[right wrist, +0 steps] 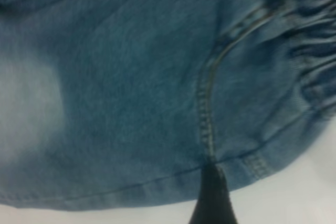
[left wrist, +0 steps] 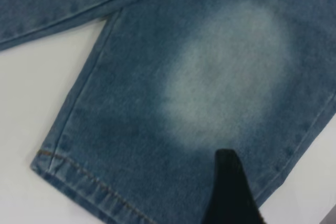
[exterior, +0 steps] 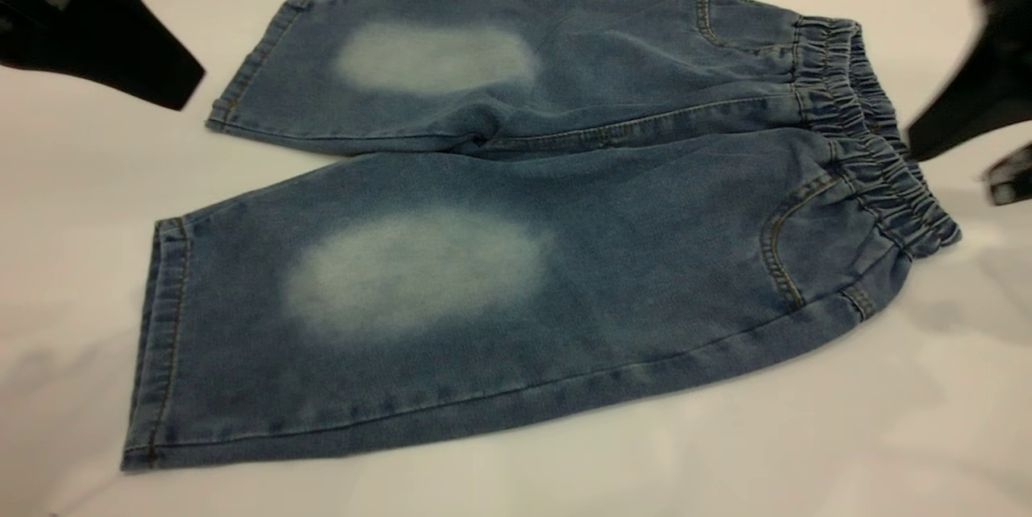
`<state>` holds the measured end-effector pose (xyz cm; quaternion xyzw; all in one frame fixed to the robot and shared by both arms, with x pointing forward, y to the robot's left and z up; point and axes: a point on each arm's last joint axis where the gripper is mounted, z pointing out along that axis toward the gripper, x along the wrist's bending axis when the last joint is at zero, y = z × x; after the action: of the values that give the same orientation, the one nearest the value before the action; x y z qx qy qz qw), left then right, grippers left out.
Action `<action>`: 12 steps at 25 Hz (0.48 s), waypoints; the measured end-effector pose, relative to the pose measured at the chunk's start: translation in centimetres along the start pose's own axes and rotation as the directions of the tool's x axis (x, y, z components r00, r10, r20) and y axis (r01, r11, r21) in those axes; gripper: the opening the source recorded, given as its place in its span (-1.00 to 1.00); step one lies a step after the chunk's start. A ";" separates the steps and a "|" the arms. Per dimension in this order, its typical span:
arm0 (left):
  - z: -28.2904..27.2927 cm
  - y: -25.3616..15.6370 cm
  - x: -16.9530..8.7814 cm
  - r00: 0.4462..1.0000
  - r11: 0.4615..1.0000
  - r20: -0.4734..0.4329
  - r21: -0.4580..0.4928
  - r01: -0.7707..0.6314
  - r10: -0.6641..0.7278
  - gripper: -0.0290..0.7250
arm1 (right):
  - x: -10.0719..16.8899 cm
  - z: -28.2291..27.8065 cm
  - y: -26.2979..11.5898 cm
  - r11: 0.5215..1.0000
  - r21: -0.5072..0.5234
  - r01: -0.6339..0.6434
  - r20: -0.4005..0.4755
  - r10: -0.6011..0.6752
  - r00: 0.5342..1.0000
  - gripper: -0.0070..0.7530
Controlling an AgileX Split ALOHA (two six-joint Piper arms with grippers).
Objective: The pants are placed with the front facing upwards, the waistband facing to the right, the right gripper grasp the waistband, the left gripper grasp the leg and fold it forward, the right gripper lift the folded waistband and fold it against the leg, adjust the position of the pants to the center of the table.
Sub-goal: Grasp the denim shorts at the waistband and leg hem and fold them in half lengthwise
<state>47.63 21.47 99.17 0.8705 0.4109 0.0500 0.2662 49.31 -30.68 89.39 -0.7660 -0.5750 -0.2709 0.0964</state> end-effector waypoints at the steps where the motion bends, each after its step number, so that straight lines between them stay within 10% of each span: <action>1: 0.1 0.1 -0.1 1.000 1.000 0.001 -0.002 -0.009 0.009 0.22 | -0.7 -0.2 0.2 0.999 -0.009 -0.032 -0.017 0.031 0.999 0.21; 12: 0.1 0.2 0.0 1.000 1.000 -0.020 -0.013 -0.016 0.016 0.22 | -5.3 2.4 0.6 0.973 -0.015 -0.231 -0.075 0.230 0.970 0.21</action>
<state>47.83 21.31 99.15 0.8715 0.4062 0.0634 0.2674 49.61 -34.15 84.67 -0.8183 -0.4751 -0.2922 0.1389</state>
